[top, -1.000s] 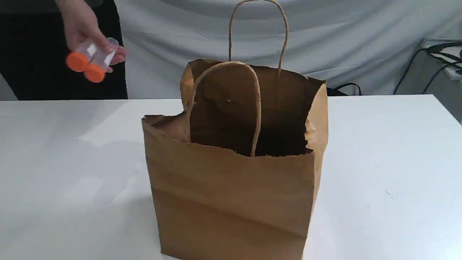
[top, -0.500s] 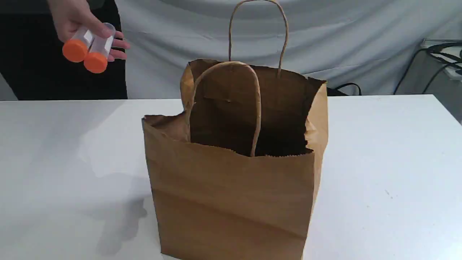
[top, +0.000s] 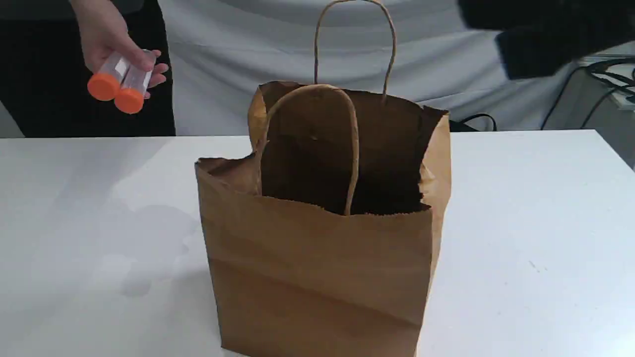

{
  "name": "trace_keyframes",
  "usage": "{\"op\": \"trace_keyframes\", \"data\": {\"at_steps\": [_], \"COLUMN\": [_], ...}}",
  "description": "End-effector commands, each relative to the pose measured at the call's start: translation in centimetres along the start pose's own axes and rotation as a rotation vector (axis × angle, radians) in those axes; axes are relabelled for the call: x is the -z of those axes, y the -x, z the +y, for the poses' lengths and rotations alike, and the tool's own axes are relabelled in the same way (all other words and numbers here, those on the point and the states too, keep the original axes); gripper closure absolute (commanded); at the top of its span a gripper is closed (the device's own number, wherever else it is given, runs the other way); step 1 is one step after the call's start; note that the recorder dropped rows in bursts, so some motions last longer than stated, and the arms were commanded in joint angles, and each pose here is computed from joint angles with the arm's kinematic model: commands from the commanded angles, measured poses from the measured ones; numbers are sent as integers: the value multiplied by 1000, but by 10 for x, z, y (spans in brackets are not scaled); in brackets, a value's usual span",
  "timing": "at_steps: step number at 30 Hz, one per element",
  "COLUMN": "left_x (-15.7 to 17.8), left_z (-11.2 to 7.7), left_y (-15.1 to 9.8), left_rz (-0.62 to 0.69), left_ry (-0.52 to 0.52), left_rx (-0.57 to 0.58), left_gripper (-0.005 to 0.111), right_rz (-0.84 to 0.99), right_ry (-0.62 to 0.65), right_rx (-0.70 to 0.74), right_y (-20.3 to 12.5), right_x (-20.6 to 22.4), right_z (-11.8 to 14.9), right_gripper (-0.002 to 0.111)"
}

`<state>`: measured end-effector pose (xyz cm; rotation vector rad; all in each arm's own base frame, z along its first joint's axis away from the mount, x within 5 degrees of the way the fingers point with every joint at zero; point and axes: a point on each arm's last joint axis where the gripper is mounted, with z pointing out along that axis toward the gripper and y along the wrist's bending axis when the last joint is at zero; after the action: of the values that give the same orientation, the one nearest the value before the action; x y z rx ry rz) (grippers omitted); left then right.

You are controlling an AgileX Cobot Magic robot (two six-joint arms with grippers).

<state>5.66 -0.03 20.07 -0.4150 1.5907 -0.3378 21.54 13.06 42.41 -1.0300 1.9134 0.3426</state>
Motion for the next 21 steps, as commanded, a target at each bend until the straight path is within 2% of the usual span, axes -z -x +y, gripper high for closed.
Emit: {"op": "trace_keyframes", "data": {"at_steps": [1,6,12,15,19,21], "left_x": [0,0,0,0,0,0], "left_z": [0,0,0,0,0,0], "left_y": [0,0,0,0,0,0], "left_rz": [-6,-6,-6,-6,-6,-6], "left_ry": [-5,-5,-5,-5,-5,-5], "left_rx": [-5,-5,-5,-5,-5,-5], "left_gripper": [107,107,107,107,107,107], "right_rz": [75,124,77,69,81,88], "right_ry": [204,439,427,417,413,398], "right_rx": [63,75,41,38,-11,-4], "right_y": [5,6,11,11,11,10], "right_x": [-12,-28,-35,-35,-35,-36], "right_z": [9,19,17,16,16,15], "right_gripper": [108,108,107,96,64,52]}}
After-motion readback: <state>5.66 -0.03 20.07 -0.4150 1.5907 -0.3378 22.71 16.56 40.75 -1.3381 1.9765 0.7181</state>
